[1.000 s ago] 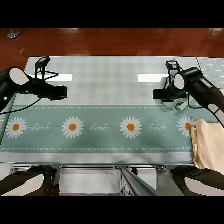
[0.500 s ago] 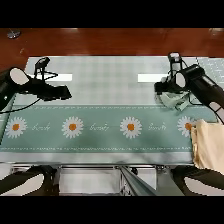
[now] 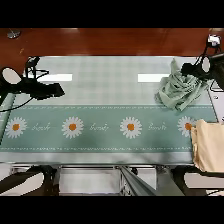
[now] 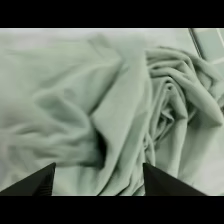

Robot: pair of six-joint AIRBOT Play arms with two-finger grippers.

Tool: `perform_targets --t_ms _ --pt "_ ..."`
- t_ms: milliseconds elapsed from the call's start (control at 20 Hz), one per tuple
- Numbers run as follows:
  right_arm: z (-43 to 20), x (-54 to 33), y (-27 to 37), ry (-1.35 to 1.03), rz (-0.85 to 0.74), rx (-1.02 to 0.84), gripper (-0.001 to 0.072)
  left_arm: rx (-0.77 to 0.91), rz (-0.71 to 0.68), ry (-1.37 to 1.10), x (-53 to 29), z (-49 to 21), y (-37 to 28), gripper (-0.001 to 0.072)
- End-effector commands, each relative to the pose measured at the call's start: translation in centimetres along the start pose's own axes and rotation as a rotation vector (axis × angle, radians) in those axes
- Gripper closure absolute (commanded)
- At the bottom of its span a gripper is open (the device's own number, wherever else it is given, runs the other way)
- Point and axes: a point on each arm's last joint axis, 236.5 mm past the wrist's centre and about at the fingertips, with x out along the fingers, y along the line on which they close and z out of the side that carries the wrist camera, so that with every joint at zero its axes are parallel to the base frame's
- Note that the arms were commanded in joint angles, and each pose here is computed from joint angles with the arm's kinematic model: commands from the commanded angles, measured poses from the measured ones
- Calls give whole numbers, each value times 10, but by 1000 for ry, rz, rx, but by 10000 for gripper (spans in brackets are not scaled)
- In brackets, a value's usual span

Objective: Fold the shirts.

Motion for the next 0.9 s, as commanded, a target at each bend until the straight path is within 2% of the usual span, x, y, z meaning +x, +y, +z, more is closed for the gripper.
perform_targets --t_ms 0,200,250,300,350,450,500,700,850 --pt "-28 51 -20 150 -7 122 96 -11 4 -21 0 5 2 6" --pt "-69 86 -12 326 28 159 101 -11 6 -47 0 11 3 6" --pt "-77 89 -8 367 39 135 176 -11 7 -50 0 12 3 6" --pt "-82 88 -2 402 67 103 405 -9 7 -51 0 12 3 6" --pt "-84 84 6 424 105 73 700 -7 13 -48 0 12 5 6" --pt "-75 67 17 437 163 47 691 -6 51 -32 -3 8 20 6" --pt "-51 53 18 386 176 36 692 -13 75 -12 -7 3 31 6" --pt "92 -74 31 -76 277 -60 692 -18 58 27 -44 -22 37 7" --pt "152 -205 37 -406 339 -122 692 -12 -21 -73 -75 -48 4 7"
